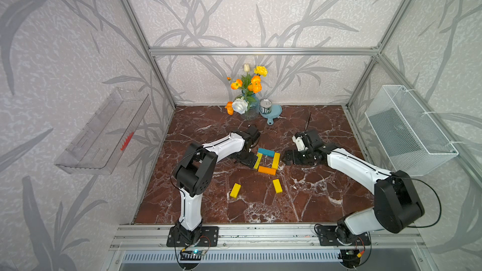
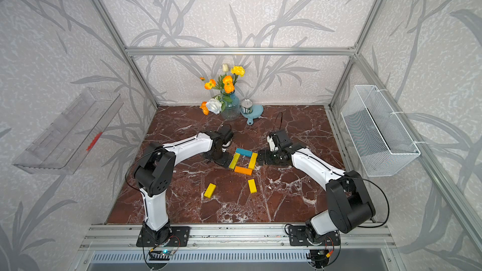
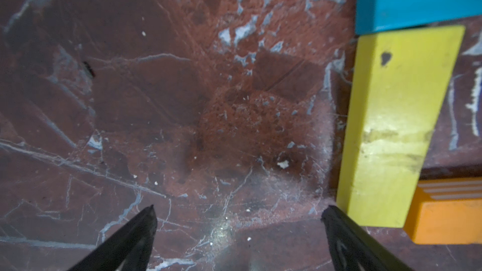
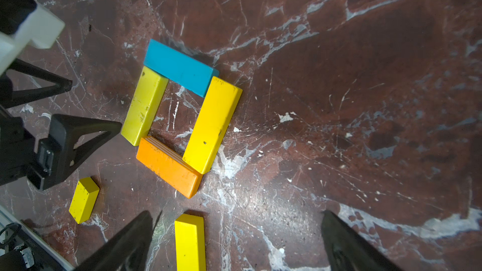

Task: Assemble the letter p with building blocks
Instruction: Adjust the building block at the center of the board.

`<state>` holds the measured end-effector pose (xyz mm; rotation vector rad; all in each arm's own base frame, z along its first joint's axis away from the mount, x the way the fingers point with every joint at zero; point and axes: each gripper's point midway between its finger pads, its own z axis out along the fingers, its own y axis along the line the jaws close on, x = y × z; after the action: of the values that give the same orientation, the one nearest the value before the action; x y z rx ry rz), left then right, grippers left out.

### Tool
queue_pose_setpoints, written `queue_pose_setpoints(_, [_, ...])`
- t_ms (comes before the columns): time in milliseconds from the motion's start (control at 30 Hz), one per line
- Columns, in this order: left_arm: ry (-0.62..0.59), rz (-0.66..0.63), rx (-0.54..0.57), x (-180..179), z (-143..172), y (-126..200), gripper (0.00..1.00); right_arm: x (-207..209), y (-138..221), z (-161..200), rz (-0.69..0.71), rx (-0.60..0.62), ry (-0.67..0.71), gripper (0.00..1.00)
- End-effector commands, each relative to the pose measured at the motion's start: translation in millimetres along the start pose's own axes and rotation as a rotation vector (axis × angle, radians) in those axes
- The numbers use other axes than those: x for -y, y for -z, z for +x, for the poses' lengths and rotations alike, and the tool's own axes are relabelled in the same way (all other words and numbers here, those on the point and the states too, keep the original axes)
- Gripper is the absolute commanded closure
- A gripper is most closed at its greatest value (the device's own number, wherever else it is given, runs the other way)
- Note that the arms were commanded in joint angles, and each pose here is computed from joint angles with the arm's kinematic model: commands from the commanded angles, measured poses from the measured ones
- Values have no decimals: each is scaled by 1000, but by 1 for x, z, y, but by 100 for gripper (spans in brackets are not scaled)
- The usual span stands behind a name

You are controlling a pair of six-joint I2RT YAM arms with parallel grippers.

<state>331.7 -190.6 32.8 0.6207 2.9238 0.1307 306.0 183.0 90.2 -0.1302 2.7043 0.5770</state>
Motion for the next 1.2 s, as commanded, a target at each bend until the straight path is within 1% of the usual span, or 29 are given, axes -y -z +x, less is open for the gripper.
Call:
queue_pose_setpoints(0, [-20,11,-1,5,-1,2,0,-1,3,1,-10,9,3,1])
queue_pose_setpoints(167, [-12,-26,2,-2,-2,0,0,-1,4,2,-7,12,6,1])
queue_pose_setpoints(500, [-13,10,11,7,-6,-2,0,-1,5,3,-9,13,4,1])
queue_pose_setpoints(933, [-16,22,-5,10,4,-2,0,-3,5,2,-17,13,5,1])
queue_pose_setpoints(1067, [-16,-1,0,5,7,2,0,-3,4,2,-20,13,5,1])
queue_pose_setpoints(1167, [-12,-43,27,-4,4,12,0,-6,4,0,-33,14,10,1])
